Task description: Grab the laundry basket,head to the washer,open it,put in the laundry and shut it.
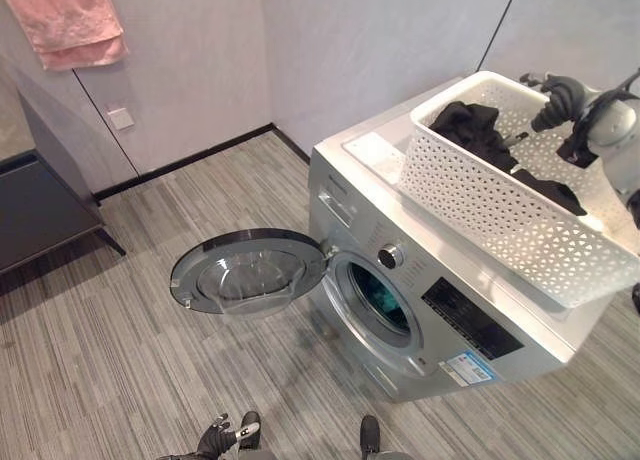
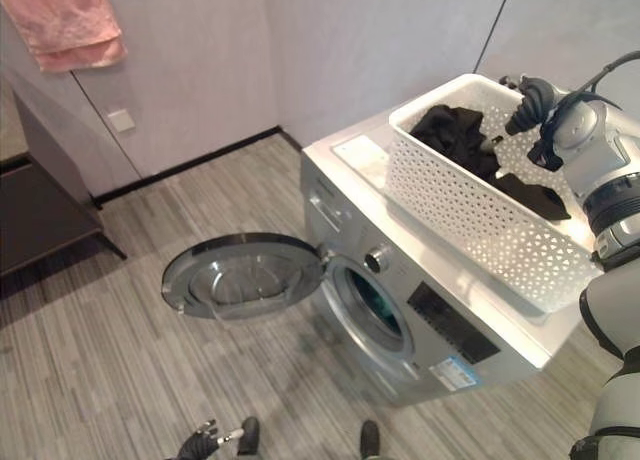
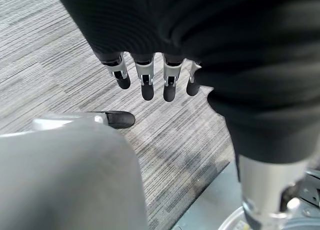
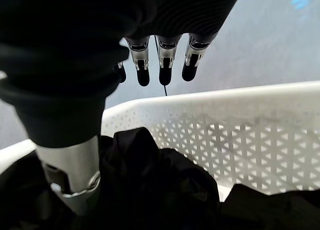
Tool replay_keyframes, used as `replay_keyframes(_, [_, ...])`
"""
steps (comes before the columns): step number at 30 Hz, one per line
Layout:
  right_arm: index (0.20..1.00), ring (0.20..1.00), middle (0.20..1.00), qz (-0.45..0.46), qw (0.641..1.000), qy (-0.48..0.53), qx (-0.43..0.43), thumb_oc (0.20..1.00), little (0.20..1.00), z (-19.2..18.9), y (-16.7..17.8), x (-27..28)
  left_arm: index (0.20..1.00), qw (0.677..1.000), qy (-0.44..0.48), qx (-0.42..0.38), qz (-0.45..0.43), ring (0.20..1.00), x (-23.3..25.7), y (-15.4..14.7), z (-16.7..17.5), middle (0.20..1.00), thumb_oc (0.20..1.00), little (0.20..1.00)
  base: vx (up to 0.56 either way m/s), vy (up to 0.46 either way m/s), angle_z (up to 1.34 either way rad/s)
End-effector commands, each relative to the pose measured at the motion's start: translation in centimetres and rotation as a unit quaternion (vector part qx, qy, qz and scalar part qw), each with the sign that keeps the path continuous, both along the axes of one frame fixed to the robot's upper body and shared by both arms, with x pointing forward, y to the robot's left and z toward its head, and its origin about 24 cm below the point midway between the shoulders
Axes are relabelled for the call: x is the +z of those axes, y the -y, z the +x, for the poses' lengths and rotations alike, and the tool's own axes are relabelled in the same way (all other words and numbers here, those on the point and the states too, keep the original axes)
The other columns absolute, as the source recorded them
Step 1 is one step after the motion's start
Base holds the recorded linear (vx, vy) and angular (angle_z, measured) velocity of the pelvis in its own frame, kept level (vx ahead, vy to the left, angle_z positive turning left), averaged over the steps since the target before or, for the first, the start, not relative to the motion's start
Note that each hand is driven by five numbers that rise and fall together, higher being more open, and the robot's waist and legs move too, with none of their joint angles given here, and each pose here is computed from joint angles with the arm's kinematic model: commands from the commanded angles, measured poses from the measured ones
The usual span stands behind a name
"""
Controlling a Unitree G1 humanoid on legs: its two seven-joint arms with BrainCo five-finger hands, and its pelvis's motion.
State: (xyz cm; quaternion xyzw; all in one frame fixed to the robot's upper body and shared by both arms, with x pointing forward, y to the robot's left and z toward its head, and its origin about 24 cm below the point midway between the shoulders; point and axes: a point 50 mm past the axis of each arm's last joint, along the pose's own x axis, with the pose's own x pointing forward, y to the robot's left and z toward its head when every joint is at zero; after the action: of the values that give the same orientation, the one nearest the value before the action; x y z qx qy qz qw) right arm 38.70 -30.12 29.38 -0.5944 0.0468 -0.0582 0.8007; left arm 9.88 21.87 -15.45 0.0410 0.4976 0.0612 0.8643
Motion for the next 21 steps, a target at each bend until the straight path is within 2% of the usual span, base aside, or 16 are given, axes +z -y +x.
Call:
replay_keyframes(1, [1.0, 1.0, 1.0, 0.0, 0.998, 0.053, -0.022, 1.0, 1.0, -0.8, 0.9, 4.1, 1.0, 0.999, 0.037, -0.008, 0.027, 1.0, 1.2, -2.1, 2.8, 1.0, 1.0, 1.0, 0.01, -0.027, 0.04])
replay_keyframes(14, [1.0, 1.0, 1.0, 0.011, 0.998, 0.04, -0.04, 1.0, 1.0, -0.4, 1.0, 3.6, 1.0, 0.998, 0.045, 0.009, 0.034, 1.0, 1.5, -2.9, 3.2, 1.0, 1.0, 1.0, 0.01, -0.032, 0.05])
replay_keyframes(21, [1.0, 1.0, 1.0, -0.026, 0.998, 0.005, -0.062, 1.0, 1.0, -0.6, 1.6, 3.2, 1.0, 0.997, 0.067, 0.01, 0.036, 1.0, 2.1, -3.3, 4.5, 1.0, 1.0, 1.0, 0.0, -0.058, 0.06])
